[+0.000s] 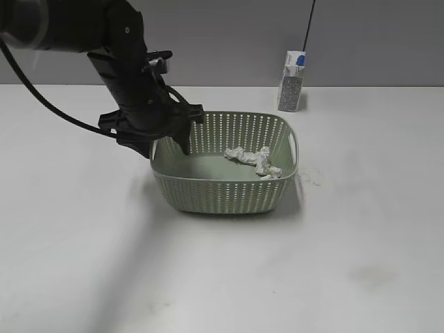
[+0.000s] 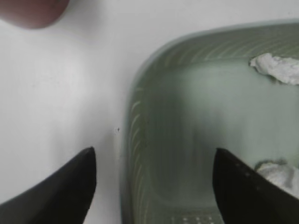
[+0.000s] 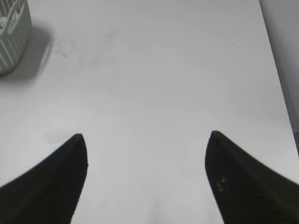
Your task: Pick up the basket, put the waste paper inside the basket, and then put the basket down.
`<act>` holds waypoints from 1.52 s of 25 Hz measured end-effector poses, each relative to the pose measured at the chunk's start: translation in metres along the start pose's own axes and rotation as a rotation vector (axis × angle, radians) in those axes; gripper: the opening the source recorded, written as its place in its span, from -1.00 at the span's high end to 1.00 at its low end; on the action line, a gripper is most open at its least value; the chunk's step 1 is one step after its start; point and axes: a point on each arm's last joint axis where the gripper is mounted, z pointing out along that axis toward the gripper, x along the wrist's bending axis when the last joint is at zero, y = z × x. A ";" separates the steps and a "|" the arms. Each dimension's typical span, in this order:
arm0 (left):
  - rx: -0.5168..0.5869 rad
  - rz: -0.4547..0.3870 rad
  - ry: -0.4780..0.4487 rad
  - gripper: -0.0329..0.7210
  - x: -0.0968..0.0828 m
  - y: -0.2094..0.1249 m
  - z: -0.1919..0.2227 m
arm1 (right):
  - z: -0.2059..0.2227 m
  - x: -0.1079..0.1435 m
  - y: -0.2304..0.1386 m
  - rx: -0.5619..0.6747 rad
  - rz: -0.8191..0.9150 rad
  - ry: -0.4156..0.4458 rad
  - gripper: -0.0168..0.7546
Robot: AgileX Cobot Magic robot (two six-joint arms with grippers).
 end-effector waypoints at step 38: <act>-0.461 0.095 0.273 -0.63 0.122 -0.200 -0.301 | -0.019 0.009 -0.044 -0.175 0.039 0.049 -0.58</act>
